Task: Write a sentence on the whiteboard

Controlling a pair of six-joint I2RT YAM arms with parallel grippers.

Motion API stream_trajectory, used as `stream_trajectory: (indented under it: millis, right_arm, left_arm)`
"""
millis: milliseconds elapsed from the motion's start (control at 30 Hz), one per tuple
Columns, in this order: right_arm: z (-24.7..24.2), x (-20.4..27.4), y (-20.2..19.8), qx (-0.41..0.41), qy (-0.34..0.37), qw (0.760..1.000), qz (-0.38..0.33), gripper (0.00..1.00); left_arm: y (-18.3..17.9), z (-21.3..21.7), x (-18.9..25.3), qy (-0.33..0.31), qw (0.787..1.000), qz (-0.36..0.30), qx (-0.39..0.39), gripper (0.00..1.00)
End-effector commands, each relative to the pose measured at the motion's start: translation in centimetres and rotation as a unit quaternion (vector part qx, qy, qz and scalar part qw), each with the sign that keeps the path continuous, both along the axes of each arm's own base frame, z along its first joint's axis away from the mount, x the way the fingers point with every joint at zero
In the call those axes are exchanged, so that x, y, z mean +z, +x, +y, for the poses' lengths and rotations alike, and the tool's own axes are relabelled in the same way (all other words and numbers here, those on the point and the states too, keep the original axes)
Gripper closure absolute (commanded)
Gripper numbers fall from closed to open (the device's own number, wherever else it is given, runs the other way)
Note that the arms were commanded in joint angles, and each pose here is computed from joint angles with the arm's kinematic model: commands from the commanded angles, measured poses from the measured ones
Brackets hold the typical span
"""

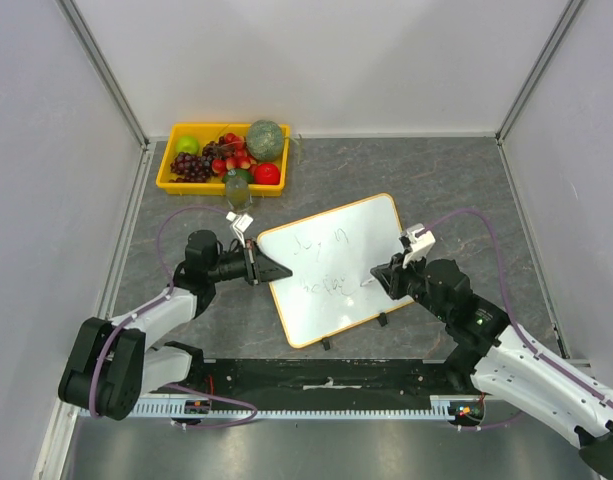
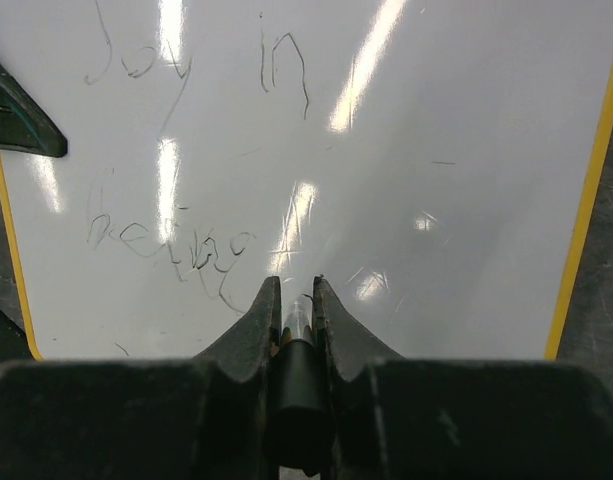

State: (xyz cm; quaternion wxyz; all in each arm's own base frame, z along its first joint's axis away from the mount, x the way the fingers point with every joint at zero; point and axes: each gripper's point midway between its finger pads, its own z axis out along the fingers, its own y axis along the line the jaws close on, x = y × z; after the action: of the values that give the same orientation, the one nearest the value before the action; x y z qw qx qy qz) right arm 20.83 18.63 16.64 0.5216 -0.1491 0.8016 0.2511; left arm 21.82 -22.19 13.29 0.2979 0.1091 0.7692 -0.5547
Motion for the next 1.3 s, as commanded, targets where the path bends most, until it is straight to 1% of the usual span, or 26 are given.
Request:
stream_trajectory:
  millis: [0,100,133,233,267,300,400,433,500,667,900,1033,1133,1267]
  right_arm:
    - [1.0,3.3,0.6,0.025,0.021,0.997,-0.064,1.00]
    - [2.2,4.3,0.1,0.062,0.040,0.994,-0.082,1.00]
    - [2.5,5.0,0.2,0.067,0.049,0.992,-0.094,1.00]
    - [2.7,5.5,0.4,0.067,0.054,0.991,-0.100,1.00]
    - [3.0,5.7,0.1,0.080,0.057,0.990,-0.101,1.00]
    - [3.1,5.8,0.1,0.081,0.058,0.990,-0.100,1.00]
    - [3.3,6.1,0.0,0.085,0.065,0.989,-0.100,1.00]
    - [3.4,6.1,-0.1,0.086,0.067,0.989,-0.100,1.00]
    - [3.5,6.3,-0.2,0.088,0.073,0.989,-0.098,1.00]
    - [3.4,6.9,-0.4,0.088,0.085,0.987,-0.100,1.00]
    - [3.8,7.6,-0.9,0.103,0.100,0.984,-0.104,1.00]
    - [4.0,7.6,-1.2,0.110,0.107,0.983,-0.100,1.00]
    - [4.3,7.6,-1.4,0.115,0.114,0.982,-0.096,1.00]
    - [4.5,7.5,-1.5,0.121,0.119,0.981,-0.090,1.00]
  left_arm:
    - [1.4,2.9,-5.2,0.098,0.992,0.004,0.084,0.98]
    - [1.3,3.0,-5.2,0.099,0.991,0.006,0.088,0.98]
    - [1.3,3.1,-5.3,0.100,0.991,0.007,0.089,0.98]
    - [1.1,3.1,-5.4,0.100,0.991,0.011,0.091,0.98]
    - [1.1,3.2,-5.5,0.101,0.990,0.016,0.094,0.97]
    - [1.1,3.2,-5.5,0.102,0.990,0.016,0.096,0.90]
    - [1.1,3.4,-5.5,0.106,0.989,0.020,0.103,0.57]
    - [0.9,3.5,-5.5,0.107,0.988,0.021,0.105,0.49]
    - [0.8,3.6,-5.2,0.105,0.988,0.019,0.111,0.37]
    - [-0.1,3.9,-4.7,0.093,0.988,0.021,0.124,0.24]
    - [-2.1,3.1,-4.1,0.034,0.993,0.030,0.107,0.23]
    - [-3.5,2.3,-4.2,0.008,0.997,0.029,0.078,0.23]
    - [-4.2,1.4,-4.3,0.003,0.998,0.025,0.054,0.25]
    - [-4.2,0.1,-4.5,0.004,0.999,0.019,0.040,0.32]
